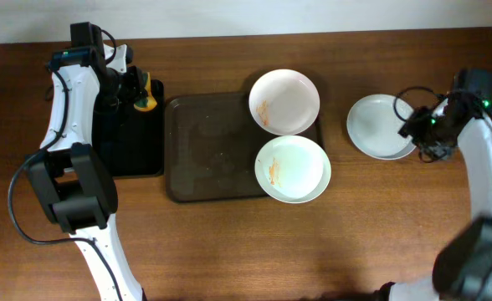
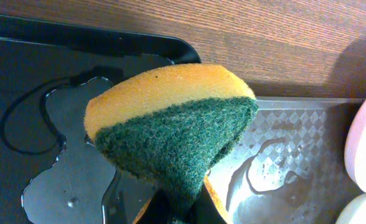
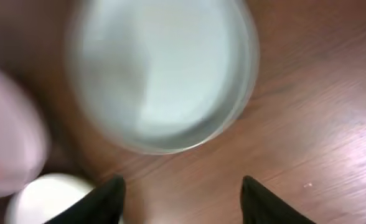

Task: Clean dirty plates on tray and stack at the side
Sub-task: 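Lower the blue-grey plate onto the table and open the right gripper, then grasp the sauce-stained white plate rim with right gripper, pull to tray center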

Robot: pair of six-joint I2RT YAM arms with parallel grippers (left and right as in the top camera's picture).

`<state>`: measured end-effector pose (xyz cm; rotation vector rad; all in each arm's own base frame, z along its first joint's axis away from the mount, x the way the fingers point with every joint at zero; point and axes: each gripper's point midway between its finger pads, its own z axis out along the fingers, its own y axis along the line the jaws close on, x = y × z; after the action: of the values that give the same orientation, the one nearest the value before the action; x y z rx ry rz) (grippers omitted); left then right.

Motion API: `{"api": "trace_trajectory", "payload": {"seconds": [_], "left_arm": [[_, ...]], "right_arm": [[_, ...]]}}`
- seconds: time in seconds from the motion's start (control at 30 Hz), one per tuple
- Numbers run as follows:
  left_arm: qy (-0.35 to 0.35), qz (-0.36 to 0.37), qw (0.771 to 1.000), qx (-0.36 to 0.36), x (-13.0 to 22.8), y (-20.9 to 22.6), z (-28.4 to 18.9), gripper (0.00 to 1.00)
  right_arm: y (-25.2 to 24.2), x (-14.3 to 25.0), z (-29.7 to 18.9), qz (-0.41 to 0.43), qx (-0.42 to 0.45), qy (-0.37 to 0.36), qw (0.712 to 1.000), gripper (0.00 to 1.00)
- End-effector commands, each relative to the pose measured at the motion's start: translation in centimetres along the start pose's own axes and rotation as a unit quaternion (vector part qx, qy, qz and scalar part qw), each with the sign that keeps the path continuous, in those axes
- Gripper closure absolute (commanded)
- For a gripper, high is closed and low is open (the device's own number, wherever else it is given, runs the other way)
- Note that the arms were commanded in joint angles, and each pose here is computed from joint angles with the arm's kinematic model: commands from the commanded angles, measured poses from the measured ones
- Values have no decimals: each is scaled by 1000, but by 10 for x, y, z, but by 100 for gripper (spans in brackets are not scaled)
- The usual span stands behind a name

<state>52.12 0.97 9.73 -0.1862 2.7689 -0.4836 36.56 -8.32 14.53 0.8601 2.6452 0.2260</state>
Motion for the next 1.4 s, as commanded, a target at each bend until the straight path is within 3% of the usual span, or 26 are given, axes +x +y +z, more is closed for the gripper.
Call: {"api": "trace_trajectory", "payload": {"seconds": [0.0,0.4,0.47,0.57,1.03,1.23,1.37], "left_arm": [[-22,5,1000,-2,-8,-8,-18,99],[-18,17,1000,-7,-6,-17,-13,99],[-18,17,1000,-7,-6,-17,-13,99],[-18,17,1000,-7,-6,-17,-13,99],[-18,17,1000,-7,-6,-17,-13,99],[-18,17,1000,-7,-6,-17,-13,99],[-18,17,1000,-7,-6,-17,-13,99]], "right_arm": [[46,27,-23,-63,-40,12,997,32],[95,112,39,-151,-10,154,977,33],[95,122,49,-156,0,174,972,38],[90,138,68,-162,23,209,964,53],[66,165,91,-173,80,258,947,67],[67,178,97,-178,83,262,945,91],[71,181,97,-185,80,261,944,96]]}}
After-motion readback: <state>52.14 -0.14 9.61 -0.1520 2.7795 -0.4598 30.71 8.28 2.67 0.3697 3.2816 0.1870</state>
